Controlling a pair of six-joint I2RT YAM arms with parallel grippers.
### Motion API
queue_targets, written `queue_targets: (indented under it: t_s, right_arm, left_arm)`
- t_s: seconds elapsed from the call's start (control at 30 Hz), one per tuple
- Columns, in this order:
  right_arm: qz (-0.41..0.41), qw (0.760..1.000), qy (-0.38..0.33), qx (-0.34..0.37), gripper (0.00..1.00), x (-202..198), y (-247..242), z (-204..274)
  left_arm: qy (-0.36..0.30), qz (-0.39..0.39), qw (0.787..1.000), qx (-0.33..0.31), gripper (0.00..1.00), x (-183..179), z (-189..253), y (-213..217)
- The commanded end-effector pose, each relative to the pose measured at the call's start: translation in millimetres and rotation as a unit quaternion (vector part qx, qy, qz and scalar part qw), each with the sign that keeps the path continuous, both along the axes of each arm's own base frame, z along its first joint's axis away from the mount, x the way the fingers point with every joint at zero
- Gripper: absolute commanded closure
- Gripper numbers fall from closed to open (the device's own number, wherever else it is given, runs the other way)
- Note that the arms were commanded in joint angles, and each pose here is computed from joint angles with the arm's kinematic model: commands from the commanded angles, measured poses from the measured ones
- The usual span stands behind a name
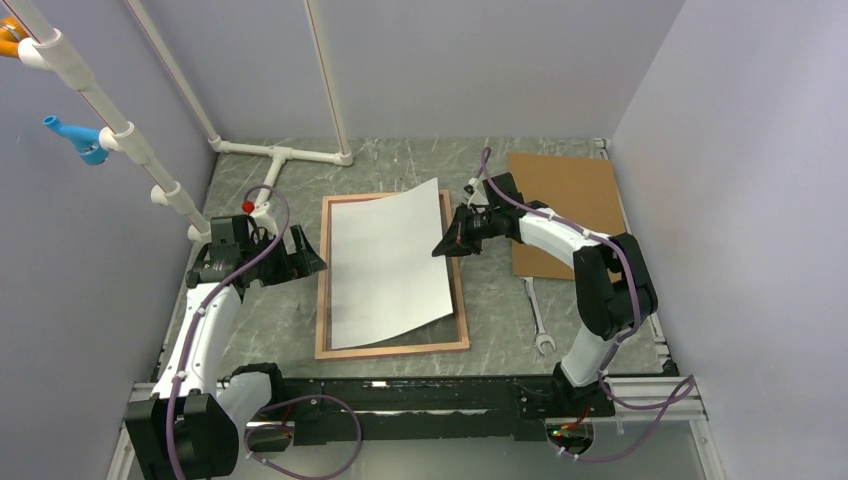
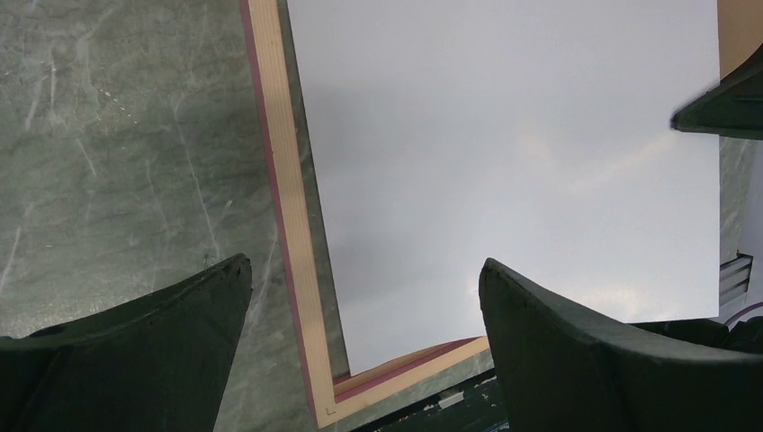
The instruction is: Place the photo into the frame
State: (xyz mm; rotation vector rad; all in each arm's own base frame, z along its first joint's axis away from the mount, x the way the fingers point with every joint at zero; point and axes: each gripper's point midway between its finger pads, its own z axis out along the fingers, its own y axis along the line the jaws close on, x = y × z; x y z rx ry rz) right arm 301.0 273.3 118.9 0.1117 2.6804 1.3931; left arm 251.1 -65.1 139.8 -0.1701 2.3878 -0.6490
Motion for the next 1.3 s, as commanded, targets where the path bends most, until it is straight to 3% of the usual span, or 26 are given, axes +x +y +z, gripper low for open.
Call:
queue_targets:
  t_s: [0.0, 0.53, 0.63, 0.8, 0.93, 1.1, 1.27]
  right_arm:
    - [-0.017, 0.999, -0.042, 0.009, 1.00, 8, 5, 11]
    - [-0.009, 0.999, -0.035, -0.039, 1.00, -4, 23, -23]
    - [-0.014, 0.997, -0.034, -0.069, 0.89, -5, 15, -31]
    - [-0.020, 0.993, -0.051, -0.104, 0.48, 0, 5, -29]
    - [-0.029, 0.987, -0.073, -0.142, 0.25, 7, -5, -22]
    - [-0.030, 0.974, -0.101, -0.199, 0.12, 12, -17, -19]
    - [-0.035, 0.964, -0.115, -0.236, 0.06, 14, -29, -17]
  left_arm:
    - [-0.022, -0.009, 1.000, 0.006, 0.01, 3, 4, 1]
    - [-0.020, -0.007, 1.000, 0.006, 0.00, 3, 3, 1]
    - [-0.020, -0.008, 1.000, 0.007, 0.01, 3, 3, 1]
    - [-0.019, -0.009, 1.000, 0.006, 0.00, 3, 3, 1]
    - [-0.019, -0.008, 1.000, 0.005, 0.01, 3, 2, 1]
    - [-0.019, -0.008, 1.000, 0.005, 0.01, 3, 2, 1]
    - [-0.017, -0.005, 1.000, 0.007, 0.01, 3, 2, 2]
